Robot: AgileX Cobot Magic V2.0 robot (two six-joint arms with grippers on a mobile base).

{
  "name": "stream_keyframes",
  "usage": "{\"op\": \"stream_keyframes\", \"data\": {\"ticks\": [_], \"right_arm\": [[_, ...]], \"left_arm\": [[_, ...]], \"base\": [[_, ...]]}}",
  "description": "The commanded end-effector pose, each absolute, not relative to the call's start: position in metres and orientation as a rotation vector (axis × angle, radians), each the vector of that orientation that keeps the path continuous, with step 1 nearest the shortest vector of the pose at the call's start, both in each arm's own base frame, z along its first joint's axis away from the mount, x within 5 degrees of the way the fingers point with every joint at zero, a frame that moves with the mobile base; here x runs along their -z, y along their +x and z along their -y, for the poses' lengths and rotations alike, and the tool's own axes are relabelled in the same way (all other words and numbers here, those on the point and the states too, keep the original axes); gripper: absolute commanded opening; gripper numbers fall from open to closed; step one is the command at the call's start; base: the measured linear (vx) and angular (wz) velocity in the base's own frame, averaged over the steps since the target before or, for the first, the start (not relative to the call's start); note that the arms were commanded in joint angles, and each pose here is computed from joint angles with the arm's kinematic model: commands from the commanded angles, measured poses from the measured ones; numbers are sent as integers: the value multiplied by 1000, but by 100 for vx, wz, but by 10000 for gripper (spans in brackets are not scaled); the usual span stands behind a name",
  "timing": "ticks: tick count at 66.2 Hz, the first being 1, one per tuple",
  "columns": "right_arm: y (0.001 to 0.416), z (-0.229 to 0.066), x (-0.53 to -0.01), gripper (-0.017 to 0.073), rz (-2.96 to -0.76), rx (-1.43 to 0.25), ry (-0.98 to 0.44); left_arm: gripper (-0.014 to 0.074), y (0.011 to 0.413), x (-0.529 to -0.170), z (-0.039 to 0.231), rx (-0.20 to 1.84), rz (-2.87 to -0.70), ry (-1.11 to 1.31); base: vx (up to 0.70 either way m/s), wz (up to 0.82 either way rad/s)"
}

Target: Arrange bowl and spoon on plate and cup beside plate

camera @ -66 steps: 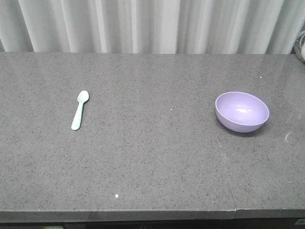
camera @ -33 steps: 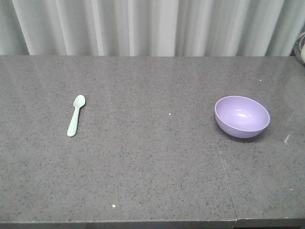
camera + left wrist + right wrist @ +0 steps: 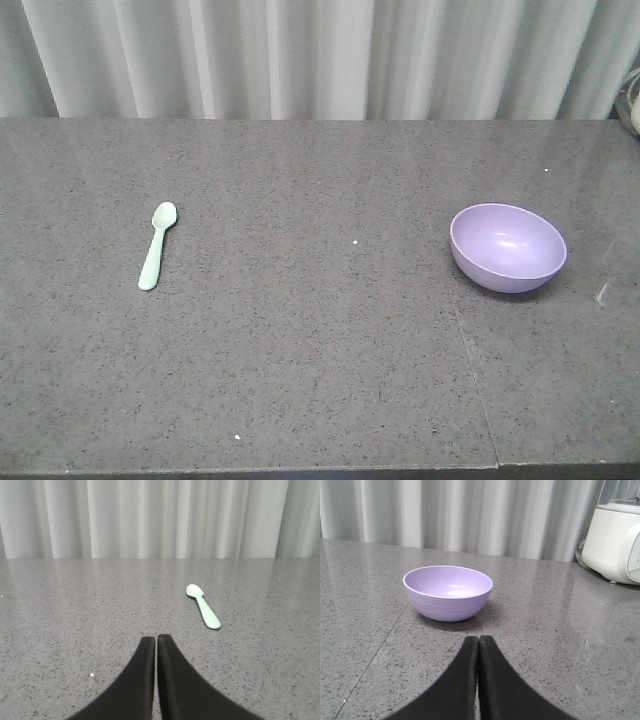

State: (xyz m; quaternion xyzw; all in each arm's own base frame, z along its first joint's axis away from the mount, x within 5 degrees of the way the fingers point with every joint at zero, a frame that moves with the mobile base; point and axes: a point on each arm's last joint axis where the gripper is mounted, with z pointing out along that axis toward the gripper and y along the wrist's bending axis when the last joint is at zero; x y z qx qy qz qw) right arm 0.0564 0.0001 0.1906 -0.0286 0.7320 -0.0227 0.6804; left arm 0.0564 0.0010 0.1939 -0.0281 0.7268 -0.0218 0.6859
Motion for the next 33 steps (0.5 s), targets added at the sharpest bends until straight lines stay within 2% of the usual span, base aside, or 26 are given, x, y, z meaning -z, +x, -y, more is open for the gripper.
{"op": "stream_keyframes", "data": {"ticks": [1,33], "right_arm": [[57,0,-195,-10,-1572,61,-66],[57,0,-195,-10,-1572,61,-66]], "left_arm": [[-6,55,-207,0,72,-1529,-60],[-6,55,-207,0,72,-1529,-60]], "base": [[0,0],[0,0]]}}
